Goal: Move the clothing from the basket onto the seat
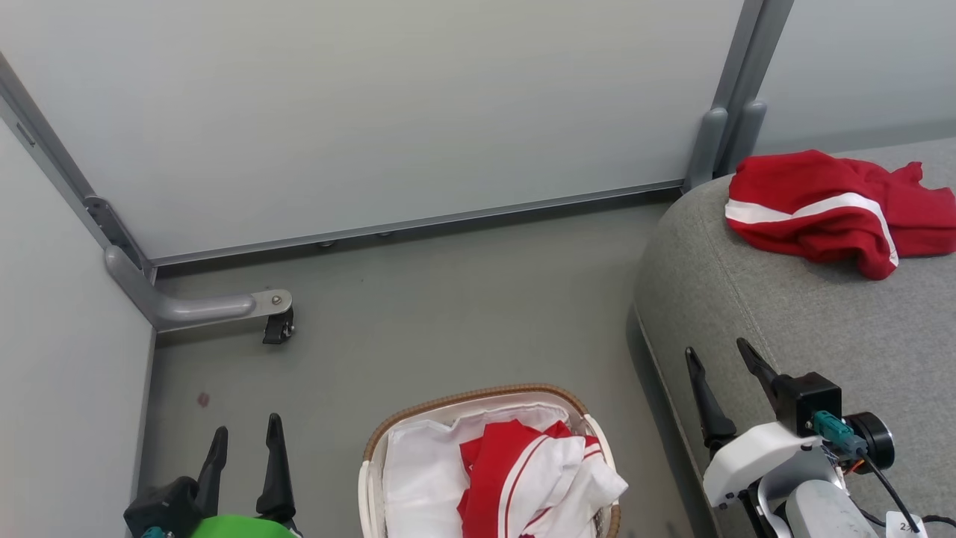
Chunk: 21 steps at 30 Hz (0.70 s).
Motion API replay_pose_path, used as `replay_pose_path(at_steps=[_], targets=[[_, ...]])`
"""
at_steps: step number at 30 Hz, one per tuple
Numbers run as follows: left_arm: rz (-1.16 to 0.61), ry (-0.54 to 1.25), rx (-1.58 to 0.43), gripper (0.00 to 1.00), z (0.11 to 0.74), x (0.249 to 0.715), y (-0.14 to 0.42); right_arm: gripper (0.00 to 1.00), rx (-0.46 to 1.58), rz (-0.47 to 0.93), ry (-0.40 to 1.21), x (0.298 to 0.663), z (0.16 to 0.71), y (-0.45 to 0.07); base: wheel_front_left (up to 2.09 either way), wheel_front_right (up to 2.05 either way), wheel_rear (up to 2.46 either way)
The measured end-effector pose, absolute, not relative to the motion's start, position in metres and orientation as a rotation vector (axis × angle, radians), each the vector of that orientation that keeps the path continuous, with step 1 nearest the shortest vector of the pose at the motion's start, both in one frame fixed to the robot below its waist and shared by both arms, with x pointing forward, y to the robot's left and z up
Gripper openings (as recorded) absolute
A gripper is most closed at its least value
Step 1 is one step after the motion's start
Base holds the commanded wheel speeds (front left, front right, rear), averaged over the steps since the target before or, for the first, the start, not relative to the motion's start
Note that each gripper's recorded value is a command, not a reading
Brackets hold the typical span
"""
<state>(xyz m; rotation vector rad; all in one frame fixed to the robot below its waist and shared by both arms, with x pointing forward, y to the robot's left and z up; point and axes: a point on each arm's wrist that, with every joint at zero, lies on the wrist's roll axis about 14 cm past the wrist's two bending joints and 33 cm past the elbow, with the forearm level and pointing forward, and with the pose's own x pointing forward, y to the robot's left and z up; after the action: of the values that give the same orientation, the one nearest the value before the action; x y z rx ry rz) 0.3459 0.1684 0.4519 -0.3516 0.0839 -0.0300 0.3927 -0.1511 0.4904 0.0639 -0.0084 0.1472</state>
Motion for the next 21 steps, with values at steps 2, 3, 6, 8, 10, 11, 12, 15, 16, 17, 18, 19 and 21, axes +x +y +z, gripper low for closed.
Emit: replay_pose_path(at_steps=[2,3,6,8,10,11,12,15,16,17,18,19,21], targets=[[-0.029,0.086,-0.352,1.0,0.451,0.346,0.169,1.0,0.064,0.149,-0.008,0.393,0.49,-0.151,0.0,0.0,0.0],[-0.028,0.086,-0.352,1.0,0.451,0.346,0.169,1.0,0.064,0.149,-0.007,0.393,0.49,-0.15,0.0,0.0,0.0],[-0.028,0.09,-0.352,1.0,0.45,0.346,0.169,1.0,0.065,0.15,-0.005,0.393,0.489,-0.15,0.0,0.0,0.0],[-0.028,0.093,-0.352,1.0,0.449,0.346,0.168,1.0,0.066,0.149,-0.004,0.393,0.489,-0.15,0.0,0.0,0.0],[-0.028,0.097,-0.352,1.0,0.448,0.346,0.168,1.0,0.067,0.149,-0.002,0.393,0.488,-0.15,0.0,0.0,0.0],[-0.029,0.098,-0.352,1.0,0.448,0.346,0.168,1.0,0.067,0.149,-0.001,0.393,0.488,-0.15,0.0,0.0,0.0],[-0.029,0.1,-0.352,1.0,0.447,0.346,0.168,1.0,0.067,0.148,0.0,0.393,0.487,-0.151,0.0,0.0,0.0],[-0.035,0.107,-0.349,1.0,0.445,0.346,0.166,1.0,0.069,0.147,0.005,0.394,0.486,-0.151,0.0,0.0,0.0],[-0.038,0.111,-0.349,1.0,0.444,0.346,0.165,1.0,0.069,0.146,0.006,0.394,0.485,-0.151,0.0,0.0,0.0],[-0.042,0.117,-0.346,1.0,0.443,0.347,0.163,1.0,0.07,0.145,0.007,0.394,0.485,-0.151,0.0,0.0,0.0],[-0.048,0.121,-0.345,1.0,0.442,0.347,0.161,1.0,0.071,0.145,0.008,0.395,0.484,-0.151,0.0,0.0,0.0],[-0.054,0.126,-0.345,1.0,0.441,0.348,0.159,1.0,0.072,0.144,0.009,0.396,0.484,-0.152,0.0,0.0,0.0],[-0.071,0.133,-0.341,1.0,0.439,0.353,0.153,1.0,0.073,0.138,0.009,0.399,0.484,-0.154,0.0,0.0,0.0]])
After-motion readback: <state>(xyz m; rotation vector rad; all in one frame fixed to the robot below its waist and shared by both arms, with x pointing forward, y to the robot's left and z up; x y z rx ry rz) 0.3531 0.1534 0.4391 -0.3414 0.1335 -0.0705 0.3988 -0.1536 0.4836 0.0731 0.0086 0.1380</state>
